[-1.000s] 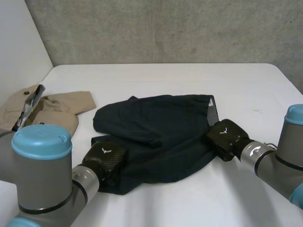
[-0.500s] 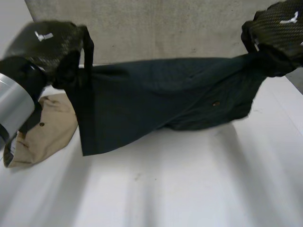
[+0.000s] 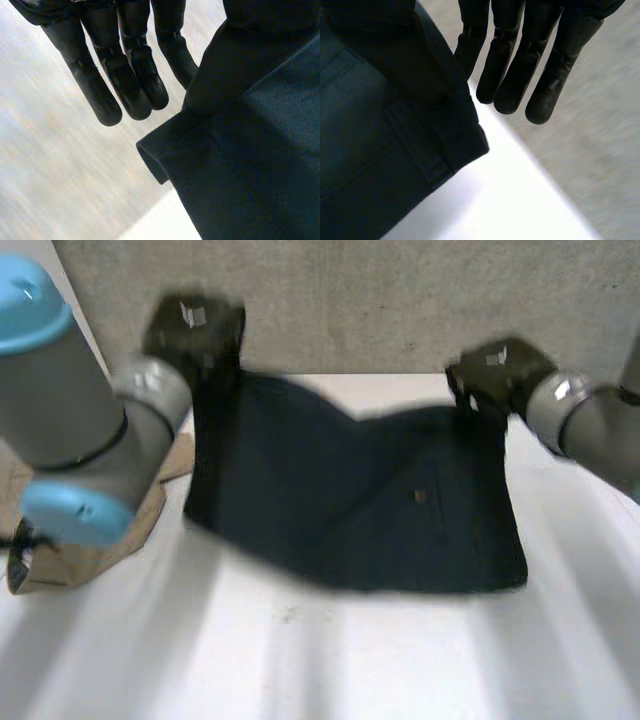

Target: Fold the laundry.

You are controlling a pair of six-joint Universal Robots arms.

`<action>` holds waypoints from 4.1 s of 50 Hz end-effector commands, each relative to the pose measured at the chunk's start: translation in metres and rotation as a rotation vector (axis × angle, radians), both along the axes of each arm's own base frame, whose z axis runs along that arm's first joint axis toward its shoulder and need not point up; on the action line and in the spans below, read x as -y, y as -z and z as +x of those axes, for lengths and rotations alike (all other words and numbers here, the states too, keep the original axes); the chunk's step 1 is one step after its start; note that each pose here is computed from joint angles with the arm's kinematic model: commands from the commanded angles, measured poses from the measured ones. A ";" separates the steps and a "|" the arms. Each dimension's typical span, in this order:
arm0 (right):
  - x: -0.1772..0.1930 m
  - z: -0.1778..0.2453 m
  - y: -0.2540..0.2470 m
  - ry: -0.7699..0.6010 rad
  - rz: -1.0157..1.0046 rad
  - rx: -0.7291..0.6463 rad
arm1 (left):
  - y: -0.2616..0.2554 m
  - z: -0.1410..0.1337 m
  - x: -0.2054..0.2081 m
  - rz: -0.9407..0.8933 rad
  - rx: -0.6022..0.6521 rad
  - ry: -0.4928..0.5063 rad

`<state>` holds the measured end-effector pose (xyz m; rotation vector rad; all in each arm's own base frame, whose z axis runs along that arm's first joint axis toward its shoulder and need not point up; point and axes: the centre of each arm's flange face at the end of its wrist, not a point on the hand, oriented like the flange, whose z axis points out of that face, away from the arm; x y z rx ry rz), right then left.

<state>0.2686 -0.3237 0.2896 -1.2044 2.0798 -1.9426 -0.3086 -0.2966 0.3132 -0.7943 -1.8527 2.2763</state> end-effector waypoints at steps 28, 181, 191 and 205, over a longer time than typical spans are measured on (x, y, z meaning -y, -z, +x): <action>-0.013 0.013 0.083 0.060 0.020 0.022 | 0.104 0.037 -0.022 0.097 0.088 -0.068; 0.008 0.028 0.108 -0.125 0.121 -0.126 | 0.121 0.037 -0.024 0.367 0.159 -0.160; -0.047 -0.025 0.072 -0.117 0.469 -0.326 | 0.097 0.042 -0.076 0.491 0.259 -0.002; -0.046 -0.047 0.051 0.062 0.260 -0.031 | 0.093 0.035 -0.118 0.495 0.344 0.121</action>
